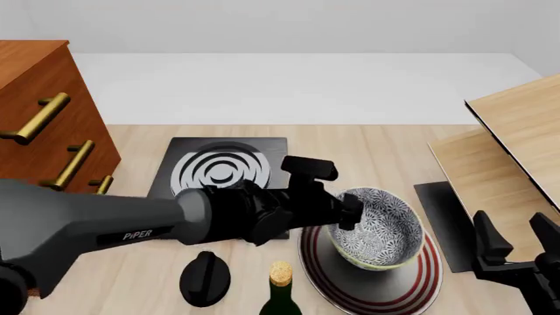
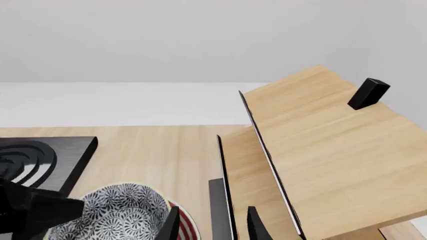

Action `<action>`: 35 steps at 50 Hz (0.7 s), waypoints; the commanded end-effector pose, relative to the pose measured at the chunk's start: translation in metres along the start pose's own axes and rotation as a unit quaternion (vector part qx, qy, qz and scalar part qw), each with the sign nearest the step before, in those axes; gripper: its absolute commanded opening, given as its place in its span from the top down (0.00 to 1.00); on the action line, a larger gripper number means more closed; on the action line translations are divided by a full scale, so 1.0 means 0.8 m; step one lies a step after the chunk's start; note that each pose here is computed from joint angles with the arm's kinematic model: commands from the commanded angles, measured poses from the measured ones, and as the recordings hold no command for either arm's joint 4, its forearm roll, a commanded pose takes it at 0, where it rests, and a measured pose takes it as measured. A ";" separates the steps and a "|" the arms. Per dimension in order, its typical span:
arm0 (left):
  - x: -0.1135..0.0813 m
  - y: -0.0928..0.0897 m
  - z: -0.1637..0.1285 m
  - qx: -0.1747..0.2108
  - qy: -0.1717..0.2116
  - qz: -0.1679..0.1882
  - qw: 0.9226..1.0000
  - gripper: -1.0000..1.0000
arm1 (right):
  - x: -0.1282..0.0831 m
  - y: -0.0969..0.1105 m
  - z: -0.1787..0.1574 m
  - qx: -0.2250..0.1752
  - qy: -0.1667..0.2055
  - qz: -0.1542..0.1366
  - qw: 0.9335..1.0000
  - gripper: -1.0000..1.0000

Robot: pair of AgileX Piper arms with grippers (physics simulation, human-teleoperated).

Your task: Pick up the akita bowl and put it on the plate.

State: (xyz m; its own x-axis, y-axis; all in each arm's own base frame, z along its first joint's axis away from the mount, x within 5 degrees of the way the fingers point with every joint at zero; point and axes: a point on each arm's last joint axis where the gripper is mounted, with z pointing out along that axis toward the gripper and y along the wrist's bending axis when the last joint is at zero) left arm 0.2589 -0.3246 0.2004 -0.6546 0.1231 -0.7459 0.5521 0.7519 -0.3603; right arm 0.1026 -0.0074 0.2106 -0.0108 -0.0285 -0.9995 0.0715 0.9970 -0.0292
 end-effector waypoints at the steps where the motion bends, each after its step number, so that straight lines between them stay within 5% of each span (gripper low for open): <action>1: -0.026 -0.006 -0.046 0.008 -0.029 0.006 1.000 0.00 | 0.001 0.000 0.002 -0.001 0.001 -0.001 1.000 0.00; 24: -0.041 -0.008 -0.134 0.026 -0.085 0.016 0.996 0.00 | 0.002 -0.001 0.007 0.002 0.003 -0.004 1.000 0.00; 35: -0.050 0.008 -0.191 0.022 -0.134 0.017 0.991 0.00 | 0.002 0.000 0.006 0.001 0.004 -0.007 1.000 0.00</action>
State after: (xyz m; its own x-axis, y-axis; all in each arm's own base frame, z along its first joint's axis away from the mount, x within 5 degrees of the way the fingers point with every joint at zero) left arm 0.2228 -0.2546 0.2935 -0.5269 0.0129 -0.8499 0.5947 0.7200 -0.3578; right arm 0.1078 -0.0081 0.2091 -0.0186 -0.0382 -0.9991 0.0740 0.9965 -0.0394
